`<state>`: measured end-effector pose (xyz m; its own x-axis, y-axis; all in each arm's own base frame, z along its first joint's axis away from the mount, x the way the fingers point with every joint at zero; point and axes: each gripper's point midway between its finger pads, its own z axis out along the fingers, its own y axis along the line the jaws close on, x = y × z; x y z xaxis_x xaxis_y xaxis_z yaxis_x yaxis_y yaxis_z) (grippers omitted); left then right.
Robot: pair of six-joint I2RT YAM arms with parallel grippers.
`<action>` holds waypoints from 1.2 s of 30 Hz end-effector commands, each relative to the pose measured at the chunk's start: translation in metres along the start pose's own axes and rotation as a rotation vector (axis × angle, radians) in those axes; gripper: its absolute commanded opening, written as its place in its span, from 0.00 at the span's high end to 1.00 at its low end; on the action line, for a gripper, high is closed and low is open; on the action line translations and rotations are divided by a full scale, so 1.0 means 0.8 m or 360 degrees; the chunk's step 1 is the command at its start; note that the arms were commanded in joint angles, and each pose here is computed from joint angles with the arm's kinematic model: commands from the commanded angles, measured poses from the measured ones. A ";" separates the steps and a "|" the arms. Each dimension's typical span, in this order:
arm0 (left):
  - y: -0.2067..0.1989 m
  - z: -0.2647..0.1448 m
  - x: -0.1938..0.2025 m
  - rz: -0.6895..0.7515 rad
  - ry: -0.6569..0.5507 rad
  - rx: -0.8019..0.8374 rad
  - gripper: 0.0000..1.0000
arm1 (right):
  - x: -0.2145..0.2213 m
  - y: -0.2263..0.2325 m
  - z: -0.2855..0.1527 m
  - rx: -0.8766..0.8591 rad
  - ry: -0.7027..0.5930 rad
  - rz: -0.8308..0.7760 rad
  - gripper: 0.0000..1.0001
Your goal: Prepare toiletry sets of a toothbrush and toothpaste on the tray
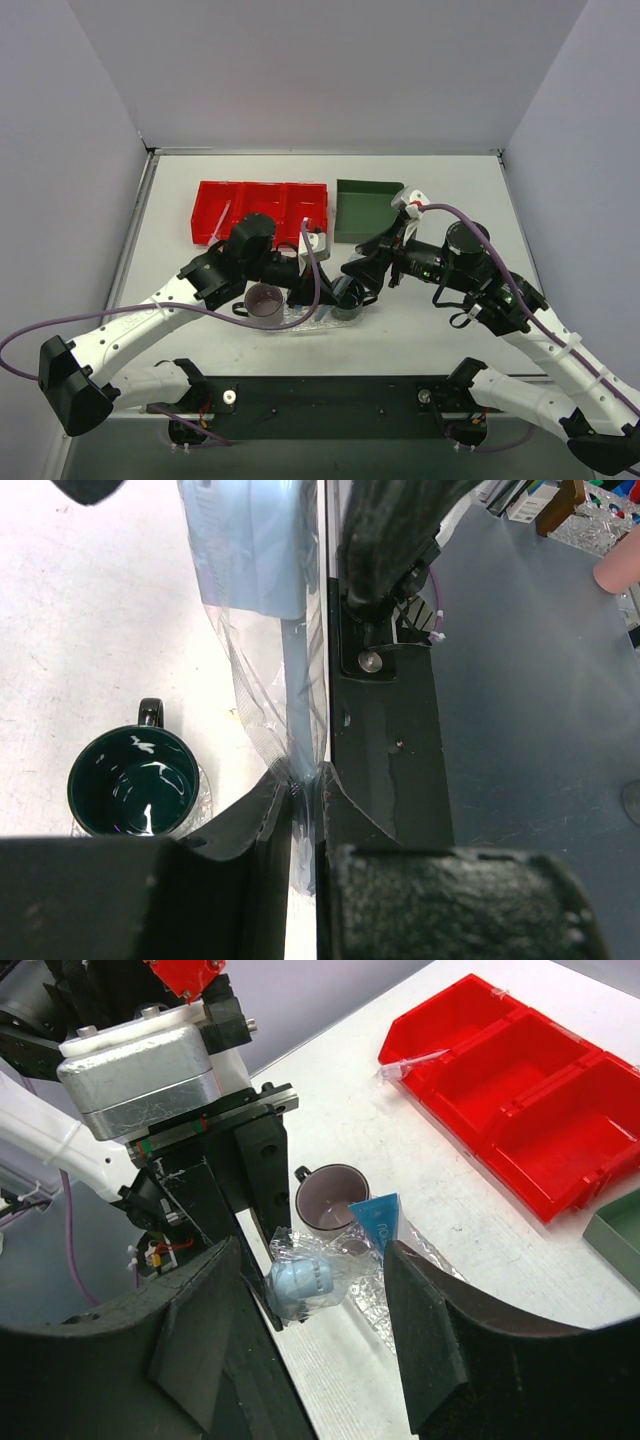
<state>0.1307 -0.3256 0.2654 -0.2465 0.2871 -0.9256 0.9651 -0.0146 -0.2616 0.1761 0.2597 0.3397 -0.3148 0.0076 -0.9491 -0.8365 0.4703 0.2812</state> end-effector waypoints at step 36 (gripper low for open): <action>0.024 -0.032 -0.034 0.0055 -0.0134 -0.0209 0.29 | -0.018 0.011 -0.010 -0.0097 -0.0069 -0.0062 1.00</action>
<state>0.1369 -0.3227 0.2626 -0.2672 0.2902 -0.9189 0.9620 0.0250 -0.2718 0.1709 0.2635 0.3359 -0.3505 -0.0077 -0.9365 -0.8526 0.4165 0.3157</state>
